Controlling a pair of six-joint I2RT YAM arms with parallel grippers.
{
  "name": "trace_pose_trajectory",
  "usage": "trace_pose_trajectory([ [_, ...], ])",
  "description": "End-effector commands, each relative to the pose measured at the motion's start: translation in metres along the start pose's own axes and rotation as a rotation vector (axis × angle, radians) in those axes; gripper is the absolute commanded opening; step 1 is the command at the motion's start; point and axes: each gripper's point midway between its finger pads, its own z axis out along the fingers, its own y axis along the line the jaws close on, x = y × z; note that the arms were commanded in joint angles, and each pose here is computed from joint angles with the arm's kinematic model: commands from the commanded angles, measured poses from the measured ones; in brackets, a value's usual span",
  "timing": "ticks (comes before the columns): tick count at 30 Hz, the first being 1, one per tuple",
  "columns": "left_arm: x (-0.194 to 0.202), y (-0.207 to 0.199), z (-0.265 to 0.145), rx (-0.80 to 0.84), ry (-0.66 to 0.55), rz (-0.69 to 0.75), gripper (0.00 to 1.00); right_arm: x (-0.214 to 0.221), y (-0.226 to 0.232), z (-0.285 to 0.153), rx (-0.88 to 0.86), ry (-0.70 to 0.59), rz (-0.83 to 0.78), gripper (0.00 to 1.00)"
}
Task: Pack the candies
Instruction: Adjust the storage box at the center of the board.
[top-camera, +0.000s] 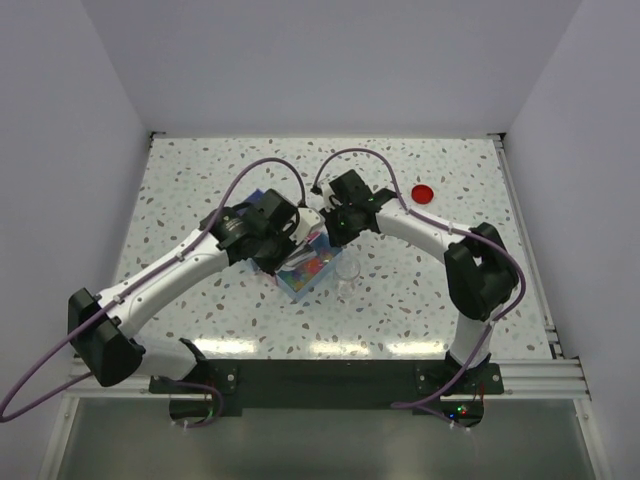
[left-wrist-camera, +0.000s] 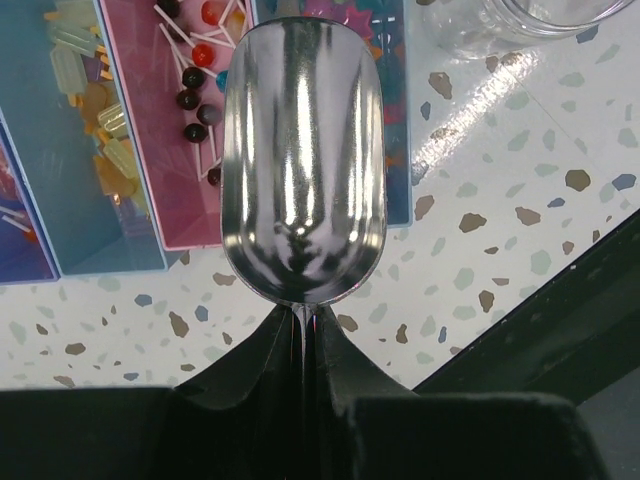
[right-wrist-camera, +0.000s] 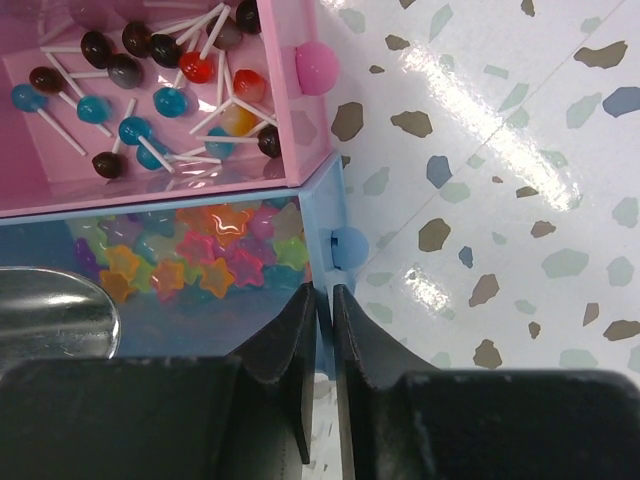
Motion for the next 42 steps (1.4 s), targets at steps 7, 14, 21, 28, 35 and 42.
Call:
trace_pose_trajectory([
  [7,-0.006,-0.002,-0.007,0.013,0.045,-0.028,0.0,-0.009,-0.01,-0.014,0.046,-0.052,0.05,0.31],
  [14,0.001,-0.002,0.004,0.009,0.067,-0.024,0.0,-0.013,-0.018,-0.017,-0.005,-0.082,0.128,0.31],
  [21,-0.009,0.003,0.012,-0.018,0.023,-0.02,0.0,-0.018,-0.015,-0.004,-0.05,-0.081,0.132,0.25],
  [28,-0.027,0.0,0.023,0.009,-0.021,-0.001,0.0,-0.019,-0.031,-0.007,0.05,-0.099,0.15,0.01],
  [35,-0.04,0.003,0.031,0.004,-0.046,0.056,0.0,-0.001,-0.049,-0.021,0.181,-0.125,0.256,0.0],
  [42,-0.044,0.004,0.038,0.015,-0.04,0.139,0.0,0.015,-0.064,-0.034,0.287,-0.134,0.311,0.0],
])
